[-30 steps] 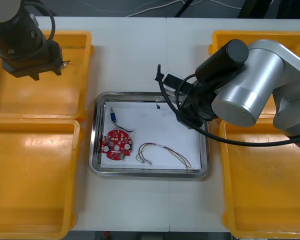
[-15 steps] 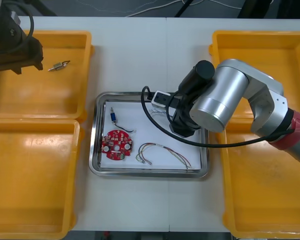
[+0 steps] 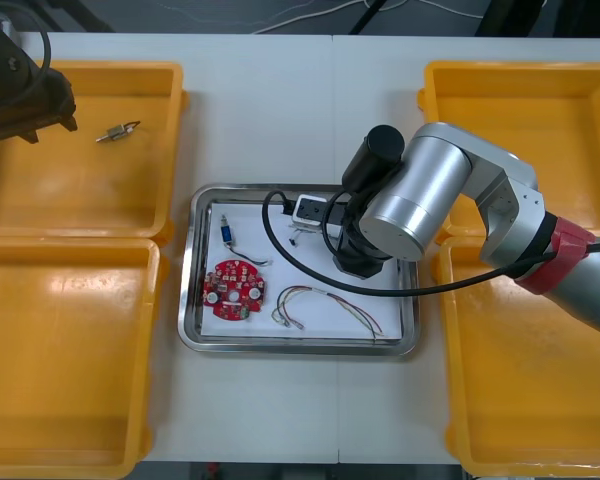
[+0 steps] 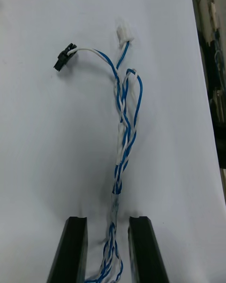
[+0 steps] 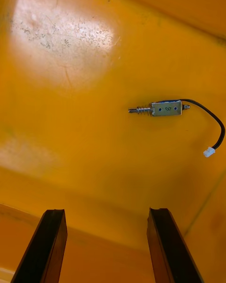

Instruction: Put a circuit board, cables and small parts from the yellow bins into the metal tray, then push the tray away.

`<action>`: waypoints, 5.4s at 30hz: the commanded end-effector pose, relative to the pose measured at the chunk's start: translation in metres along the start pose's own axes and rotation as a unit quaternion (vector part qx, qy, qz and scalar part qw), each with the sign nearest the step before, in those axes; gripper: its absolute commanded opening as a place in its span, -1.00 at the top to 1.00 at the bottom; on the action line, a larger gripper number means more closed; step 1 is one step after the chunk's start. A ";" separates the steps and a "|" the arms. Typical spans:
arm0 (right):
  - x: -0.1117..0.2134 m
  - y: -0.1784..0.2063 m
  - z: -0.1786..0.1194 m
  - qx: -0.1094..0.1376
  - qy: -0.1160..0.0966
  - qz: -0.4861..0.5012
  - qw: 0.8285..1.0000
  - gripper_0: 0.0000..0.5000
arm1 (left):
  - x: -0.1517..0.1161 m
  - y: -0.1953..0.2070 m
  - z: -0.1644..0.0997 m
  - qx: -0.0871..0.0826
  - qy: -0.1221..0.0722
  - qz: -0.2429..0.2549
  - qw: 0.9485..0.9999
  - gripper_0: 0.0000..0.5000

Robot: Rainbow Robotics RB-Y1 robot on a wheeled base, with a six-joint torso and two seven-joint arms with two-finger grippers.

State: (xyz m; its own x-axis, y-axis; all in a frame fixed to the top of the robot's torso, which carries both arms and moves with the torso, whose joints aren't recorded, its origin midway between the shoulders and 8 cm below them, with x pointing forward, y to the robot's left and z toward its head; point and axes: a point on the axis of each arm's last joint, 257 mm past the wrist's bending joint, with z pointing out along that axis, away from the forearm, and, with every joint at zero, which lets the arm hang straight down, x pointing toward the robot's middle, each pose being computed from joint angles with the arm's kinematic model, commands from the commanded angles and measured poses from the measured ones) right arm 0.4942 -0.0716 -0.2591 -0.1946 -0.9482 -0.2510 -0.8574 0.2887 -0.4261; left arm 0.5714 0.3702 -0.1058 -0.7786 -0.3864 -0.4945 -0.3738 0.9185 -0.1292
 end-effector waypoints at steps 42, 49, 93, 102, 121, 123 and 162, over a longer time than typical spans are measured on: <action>0.083 -0.081 -0.169 0.008 0.001 0.383 0.924 -1.00 | -0.058 -0.033 0.034 0.019 -0.081 0.487 0.870 -1.00; 0.122 -0.089 -0.186 0.036 -0.011 0.475 0.879 -1.00 | -0.055 -0.058 0.034 0.032 -0.085 0.510 0.855 -1.00; 0.282 -0.057 -0.202 0.070 0.036 0.639 0.765 -1.00 | -0.063 -0.084 0.070 0.015 -0.115 0.579 0.807 -1.00; 0.282 -0.055 -0.200 0.067 0.037 0.640 0.765 -1.00 | -0.064 -0.080 0.079 0.008 -0.118 0.582 0.805 -1.00; 0.282 -0.055 -0.200 0.067 0.037 0.640 0.765 -1.00 | -0.060 -0.079 0.085 0.013 -0.117 0.579 0.807 1.00; 0.282 -0.055 -0.200 0.067 0.037 0.640 0.765 -1.00 | -0.060 -0.080 0.085 0.015 -0.118 0.578 0.807 1.00; 0.282 -0.055 -0.200 0.067 0.037 0.640 0.765 -1.00 | -0.034 -0.016 -0.026 0.046 -0.015 0.525 0.850 1.00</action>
State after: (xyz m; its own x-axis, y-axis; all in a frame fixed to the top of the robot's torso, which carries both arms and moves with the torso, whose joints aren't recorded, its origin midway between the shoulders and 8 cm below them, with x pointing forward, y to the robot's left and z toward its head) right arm 0.3940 -0.3667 -0.1490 -0.8804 0.1228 -0.4581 0.0984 0.9922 0.0768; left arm 0.5987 0.3414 -0.0933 -0.5868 0.7316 -0.3470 0.6542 0.6809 0.3293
